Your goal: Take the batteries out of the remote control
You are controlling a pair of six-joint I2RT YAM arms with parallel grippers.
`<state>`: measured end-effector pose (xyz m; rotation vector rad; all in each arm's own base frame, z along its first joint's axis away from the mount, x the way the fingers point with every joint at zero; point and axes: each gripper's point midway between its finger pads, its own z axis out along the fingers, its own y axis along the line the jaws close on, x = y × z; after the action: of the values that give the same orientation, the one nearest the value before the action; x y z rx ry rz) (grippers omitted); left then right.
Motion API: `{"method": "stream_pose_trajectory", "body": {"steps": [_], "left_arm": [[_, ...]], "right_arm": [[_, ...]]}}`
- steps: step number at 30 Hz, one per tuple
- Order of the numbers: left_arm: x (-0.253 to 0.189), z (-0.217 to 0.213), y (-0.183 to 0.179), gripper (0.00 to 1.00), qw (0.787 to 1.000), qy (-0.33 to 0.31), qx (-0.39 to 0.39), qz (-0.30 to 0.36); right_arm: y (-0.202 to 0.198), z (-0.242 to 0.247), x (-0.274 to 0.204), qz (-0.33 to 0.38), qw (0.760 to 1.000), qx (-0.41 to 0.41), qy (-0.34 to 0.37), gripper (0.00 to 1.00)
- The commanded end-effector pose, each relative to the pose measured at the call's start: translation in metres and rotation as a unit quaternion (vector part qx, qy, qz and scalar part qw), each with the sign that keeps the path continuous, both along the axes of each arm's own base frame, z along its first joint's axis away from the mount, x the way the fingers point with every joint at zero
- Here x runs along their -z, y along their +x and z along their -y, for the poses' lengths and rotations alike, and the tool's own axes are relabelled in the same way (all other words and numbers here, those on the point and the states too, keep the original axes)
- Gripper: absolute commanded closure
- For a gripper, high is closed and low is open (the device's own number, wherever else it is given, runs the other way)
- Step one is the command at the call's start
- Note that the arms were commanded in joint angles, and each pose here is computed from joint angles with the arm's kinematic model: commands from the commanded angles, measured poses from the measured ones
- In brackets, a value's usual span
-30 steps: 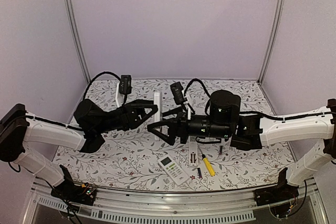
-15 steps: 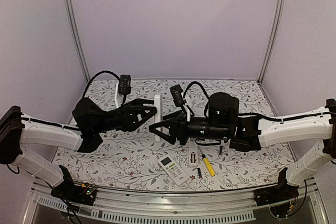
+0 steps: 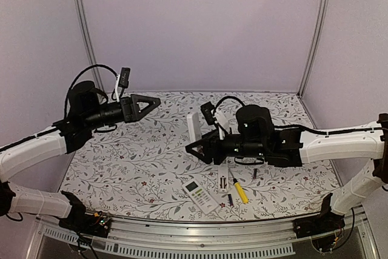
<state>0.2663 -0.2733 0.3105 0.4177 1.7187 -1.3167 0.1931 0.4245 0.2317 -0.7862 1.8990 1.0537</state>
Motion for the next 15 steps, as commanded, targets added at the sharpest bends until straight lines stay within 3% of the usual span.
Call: {"method": "stream_pose_trajectory", "body": {"steps": [1,7,15], "left_arm": [[0.051,-0.048,0.018,0.05,0.990,0.091,-0.031,-0.098],[0.042,-0.089,0.039,0.05,0.986,0.123,-0.080,-0.073],[0.062,-0.104,0.047,0.05,0.980,0.160,-0.110,-0.046]], "right_arm": [[0.016,0.004,0.042,0.016,0.993,0.009,-0.113,0.62],[0.035,0.008,0.092,0.036,0.974,0.006,-0.225,0.63],[0.060,0.008,0.123,0.069,0.950,-0.021,-0.303,0.62]]}}
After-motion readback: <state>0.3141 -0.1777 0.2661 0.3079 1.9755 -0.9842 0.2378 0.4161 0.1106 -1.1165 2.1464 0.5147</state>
